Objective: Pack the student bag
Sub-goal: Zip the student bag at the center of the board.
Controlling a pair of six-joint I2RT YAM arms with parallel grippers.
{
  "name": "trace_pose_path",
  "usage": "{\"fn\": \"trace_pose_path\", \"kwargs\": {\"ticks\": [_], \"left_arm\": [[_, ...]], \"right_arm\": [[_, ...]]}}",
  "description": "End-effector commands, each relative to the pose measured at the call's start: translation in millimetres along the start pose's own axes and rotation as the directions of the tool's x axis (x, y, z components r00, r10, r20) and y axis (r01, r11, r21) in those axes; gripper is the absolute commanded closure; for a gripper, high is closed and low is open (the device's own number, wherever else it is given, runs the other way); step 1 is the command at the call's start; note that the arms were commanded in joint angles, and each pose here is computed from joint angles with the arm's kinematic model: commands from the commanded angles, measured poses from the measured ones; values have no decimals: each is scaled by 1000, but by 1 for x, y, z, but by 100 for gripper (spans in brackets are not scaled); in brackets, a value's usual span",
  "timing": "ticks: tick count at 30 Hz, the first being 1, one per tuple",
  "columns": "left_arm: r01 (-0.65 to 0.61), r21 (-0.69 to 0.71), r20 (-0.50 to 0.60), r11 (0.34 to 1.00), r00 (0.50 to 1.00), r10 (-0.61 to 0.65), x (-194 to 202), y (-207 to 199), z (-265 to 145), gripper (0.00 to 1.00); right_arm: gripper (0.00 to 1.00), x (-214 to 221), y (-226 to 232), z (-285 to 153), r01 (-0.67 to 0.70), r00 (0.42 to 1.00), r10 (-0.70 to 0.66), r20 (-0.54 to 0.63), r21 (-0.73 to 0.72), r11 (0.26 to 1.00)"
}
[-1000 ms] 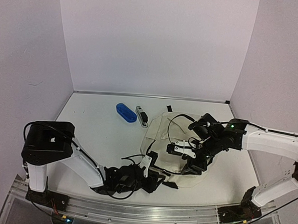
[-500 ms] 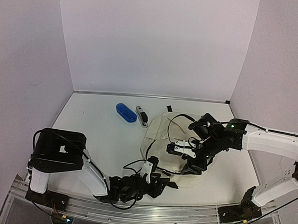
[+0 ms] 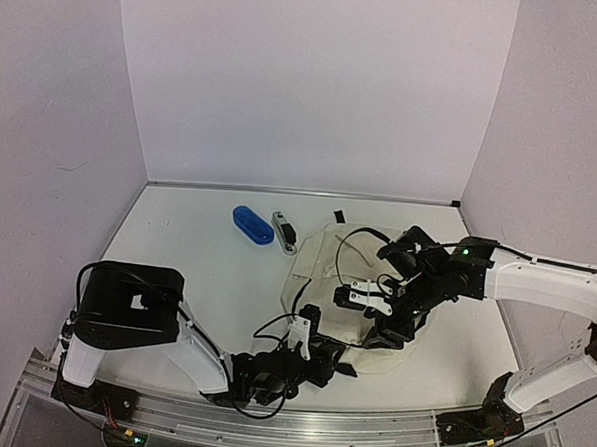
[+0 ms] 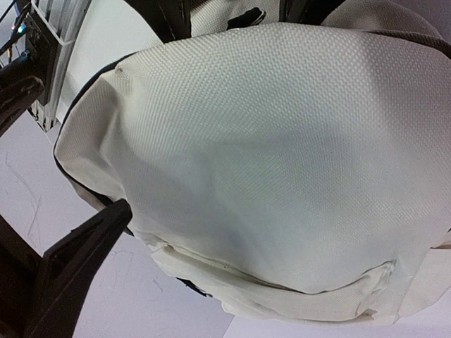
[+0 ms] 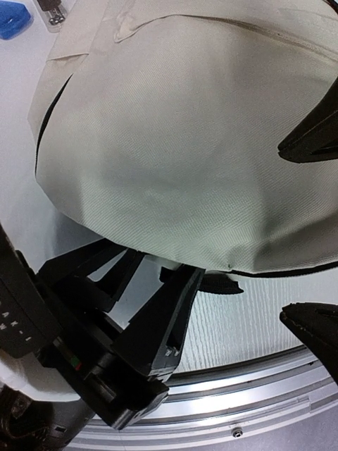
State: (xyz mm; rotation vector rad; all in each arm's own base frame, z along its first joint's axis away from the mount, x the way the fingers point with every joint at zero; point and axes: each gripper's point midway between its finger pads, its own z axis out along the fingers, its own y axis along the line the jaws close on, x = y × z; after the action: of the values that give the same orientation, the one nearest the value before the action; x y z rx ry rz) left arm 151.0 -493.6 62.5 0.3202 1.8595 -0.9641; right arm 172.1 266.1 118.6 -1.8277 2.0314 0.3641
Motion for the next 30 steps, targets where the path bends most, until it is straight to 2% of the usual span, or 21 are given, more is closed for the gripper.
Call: {"fn": "trace_pose_path", "kwargs": {"ticks": [1, 6, 15, 17, 21, 30], "left_arm": [[45, -92, 24, 995, 999, -43, -4, 13, 2, 63], [94, -143, 20, 985, 996, -92, -1, 37, -12, 73], [87, -109, 8, 990, 996, -87, 3, 36, -16, 86], [68, -57, 10, 996, 998, -67, 1, 27, -17, 83], [-4, 4, 12, 1000, 1000, 4, 3, 8, -22, 68], [-75, -23, 18, 997, 997, 75, 3, 5, -21, 62]], "right_arm": [[32, -9, -2, -5, 2, 1000, -2, 26, 18, 1000], [32, -8, -2, -5, 3, 1000, -3, 25, 19, 1000], [32, -9, -3, -5, 4, 1000, -4, 24, 19, 1000], [32, -9, -3, -4, 4, 1000, -5, 24, 19, 1000], [32, -9, -3, -4, 4, 1000, -5, 23, 18, 1000], [32, -9, -2, -5, 4, 1000, -4, 25, 14, 1000]]}}
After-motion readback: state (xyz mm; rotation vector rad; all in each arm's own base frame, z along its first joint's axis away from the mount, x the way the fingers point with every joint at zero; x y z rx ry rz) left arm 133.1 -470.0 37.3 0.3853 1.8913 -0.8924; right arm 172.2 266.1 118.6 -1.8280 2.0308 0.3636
